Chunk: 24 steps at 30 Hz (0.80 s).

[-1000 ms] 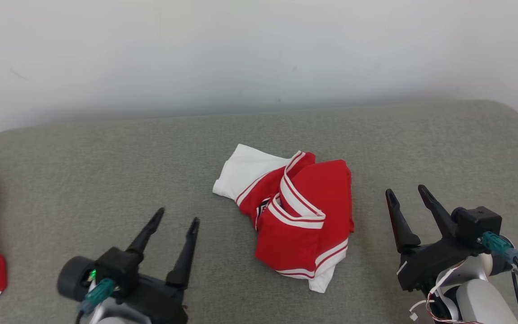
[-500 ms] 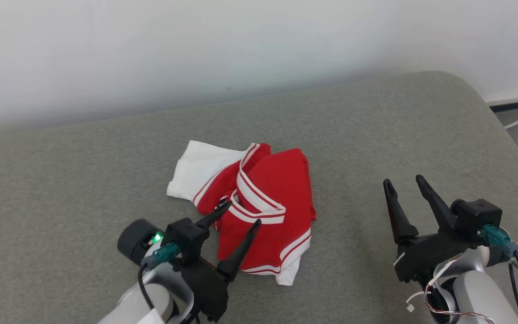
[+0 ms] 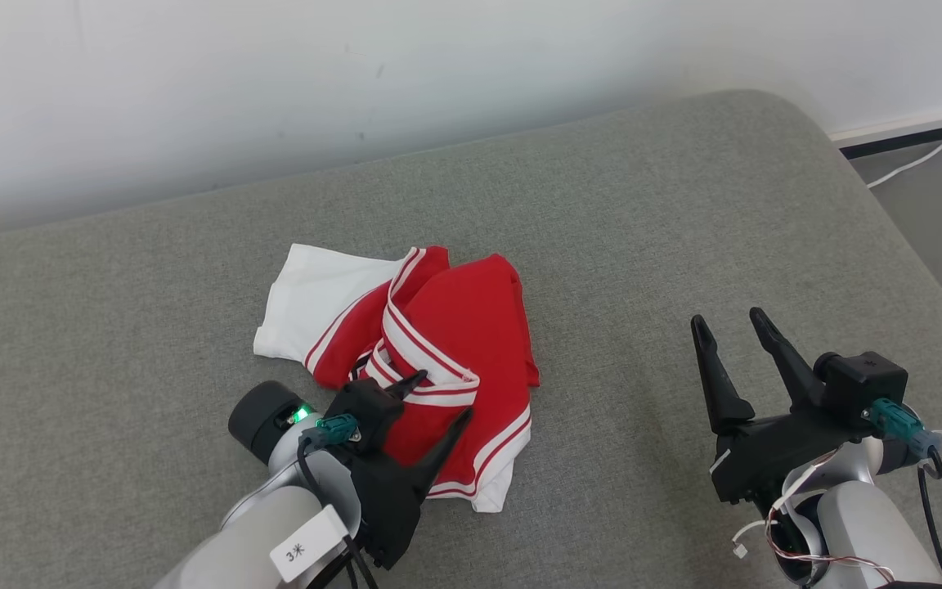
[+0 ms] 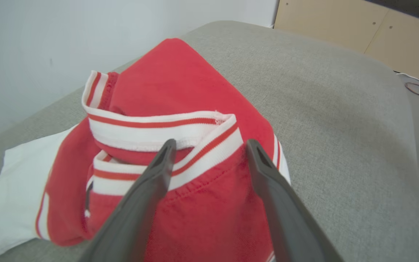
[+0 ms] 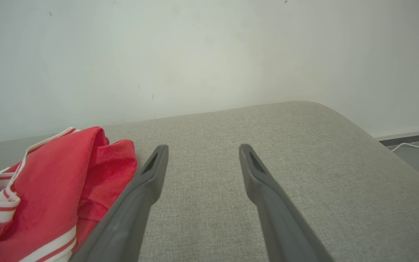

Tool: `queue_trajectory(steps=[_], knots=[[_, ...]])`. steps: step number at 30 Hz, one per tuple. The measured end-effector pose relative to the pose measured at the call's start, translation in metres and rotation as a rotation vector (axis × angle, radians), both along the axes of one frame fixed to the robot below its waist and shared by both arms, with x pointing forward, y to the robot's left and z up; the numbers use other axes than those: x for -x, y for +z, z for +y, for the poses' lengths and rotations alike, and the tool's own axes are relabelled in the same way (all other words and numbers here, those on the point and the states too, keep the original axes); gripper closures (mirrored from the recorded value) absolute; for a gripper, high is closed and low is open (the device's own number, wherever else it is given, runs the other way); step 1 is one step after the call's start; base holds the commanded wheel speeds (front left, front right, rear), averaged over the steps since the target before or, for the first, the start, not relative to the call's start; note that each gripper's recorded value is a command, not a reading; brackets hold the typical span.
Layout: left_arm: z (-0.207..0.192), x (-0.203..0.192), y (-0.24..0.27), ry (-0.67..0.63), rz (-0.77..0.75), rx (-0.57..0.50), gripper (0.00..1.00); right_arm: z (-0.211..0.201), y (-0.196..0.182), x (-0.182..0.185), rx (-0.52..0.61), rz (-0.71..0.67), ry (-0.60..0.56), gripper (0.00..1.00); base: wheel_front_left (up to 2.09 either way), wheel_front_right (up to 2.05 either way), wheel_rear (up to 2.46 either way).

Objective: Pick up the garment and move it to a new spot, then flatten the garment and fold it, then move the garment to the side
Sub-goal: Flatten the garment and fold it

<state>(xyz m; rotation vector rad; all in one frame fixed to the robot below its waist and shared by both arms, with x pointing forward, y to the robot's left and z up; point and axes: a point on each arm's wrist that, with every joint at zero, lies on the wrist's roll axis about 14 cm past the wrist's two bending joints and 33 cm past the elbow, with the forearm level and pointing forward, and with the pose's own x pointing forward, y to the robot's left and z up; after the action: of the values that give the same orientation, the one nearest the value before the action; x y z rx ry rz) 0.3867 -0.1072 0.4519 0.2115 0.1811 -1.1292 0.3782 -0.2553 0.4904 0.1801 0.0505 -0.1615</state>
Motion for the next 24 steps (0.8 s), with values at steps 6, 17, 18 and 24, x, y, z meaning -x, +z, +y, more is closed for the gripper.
queue_trajectory(steps=[6, 17, 18, 24], knots=[[0.003, 0.007, -0.018, 0.003, 0.061, -0.051, 1.0, 0.002, 0.001, -0.002, -0.002, -0.004, 0.006, 0.0, 0.0, 0.0, 0.0], [0.007, -0.009, 0.024, 0.044, -0.03, 0.069, 1.0, 0.019, 0.003, -0.011, -0.008, -0.014, 0.057, 0.0, 0.0, 0.0, 0.0], [0.008, -0.009, 0.029, 0.048, -0.039, 0.084, 1.0, 0.021, 0.003, -0.012, -0.008, -0.011, 0.062, 0.0, 0.0, 0.0, 0.0], [0.035, -0.03, 0.063, 0.17, -0.102, 0.174, 1.0, 0.037, 0.002, -0.018, -0.011, -0.01, 0.108, 0.0, 0.0, 0.0, 0.0]])
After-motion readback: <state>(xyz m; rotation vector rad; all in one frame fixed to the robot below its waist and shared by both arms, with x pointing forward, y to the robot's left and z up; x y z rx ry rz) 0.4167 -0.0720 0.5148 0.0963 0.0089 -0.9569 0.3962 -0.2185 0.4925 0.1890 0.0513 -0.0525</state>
